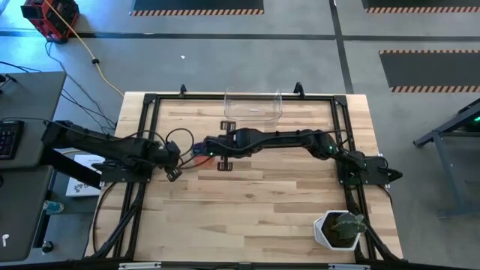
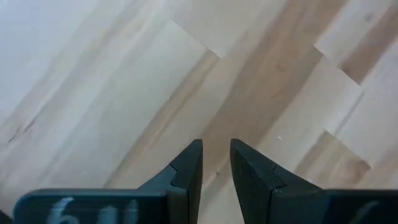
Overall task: Nest measuring cups in basket
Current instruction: Put the nested measuring cups into the bin
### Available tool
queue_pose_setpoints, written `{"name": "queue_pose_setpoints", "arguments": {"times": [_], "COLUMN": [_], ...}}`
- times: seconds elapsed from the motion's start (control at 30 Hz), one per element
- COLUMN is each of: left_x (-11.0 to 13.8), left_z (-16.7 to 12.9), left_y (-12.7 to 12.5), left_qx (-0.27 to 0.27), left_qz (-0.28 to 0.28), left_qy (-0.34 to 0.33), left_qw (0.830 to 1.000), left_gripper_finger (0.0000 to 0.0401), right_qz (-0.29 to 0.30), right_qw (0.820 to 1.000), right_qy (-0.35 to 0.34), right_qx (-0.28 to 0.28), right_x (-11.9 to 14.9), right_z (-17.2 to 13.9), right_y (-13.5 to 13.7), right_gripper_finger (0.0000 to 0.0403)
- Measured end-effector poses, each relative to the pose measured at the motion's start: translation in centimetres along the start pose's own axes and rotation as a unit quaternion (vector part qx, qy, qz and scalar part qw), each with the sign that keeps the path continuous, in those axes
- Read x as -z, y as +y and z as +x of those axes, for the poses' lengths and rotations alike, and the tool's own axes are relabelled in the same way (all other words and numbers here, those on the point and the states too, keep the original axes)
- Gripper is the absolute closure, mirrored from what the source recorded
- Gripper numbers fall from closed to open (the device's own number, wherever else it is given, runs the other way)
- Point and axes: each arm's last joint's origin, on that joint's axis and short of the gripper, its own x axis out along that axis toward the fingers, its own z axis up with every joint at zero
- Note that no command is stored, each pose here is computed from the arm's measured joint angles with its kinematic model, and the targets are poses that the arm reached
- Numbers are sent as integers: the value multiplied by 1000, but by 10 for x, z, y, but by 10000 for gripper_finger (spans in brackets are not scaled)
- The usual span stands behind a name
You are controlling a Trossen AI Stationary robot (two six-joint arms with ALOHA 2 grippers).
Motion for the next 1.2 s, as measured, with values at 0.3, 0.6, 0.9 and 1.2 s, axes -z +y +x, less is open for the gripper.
{"name": "queue_pose_setpoints", "arguments": {"times": [0.3,0.6,0.9,1.2], "left_x": [-10,-26,-37,-47], "left_z": [2,2,2,2], "left_y": [9,5,8,20], "left_qx": [-14,31,32,15], "left_qz": [-61,-50,-37,-75], "left_qy": [-17,-74,-119,-140], "left_qw": [998,996,992,987], "left_gripper_finger": [327,327,327,327], "right_qz": [61,89,111,185], "right_qw": [995,984,956,896], "right_qy": [28,69,99,154], "right_qx": [74,140,252,372], "right_x": [8,18,30,60], "right_z": [-17,-18,-17,-11], "right_y": [-20,-33,-68,-113], "right_gripper_finger": [375,375,375,375]}}
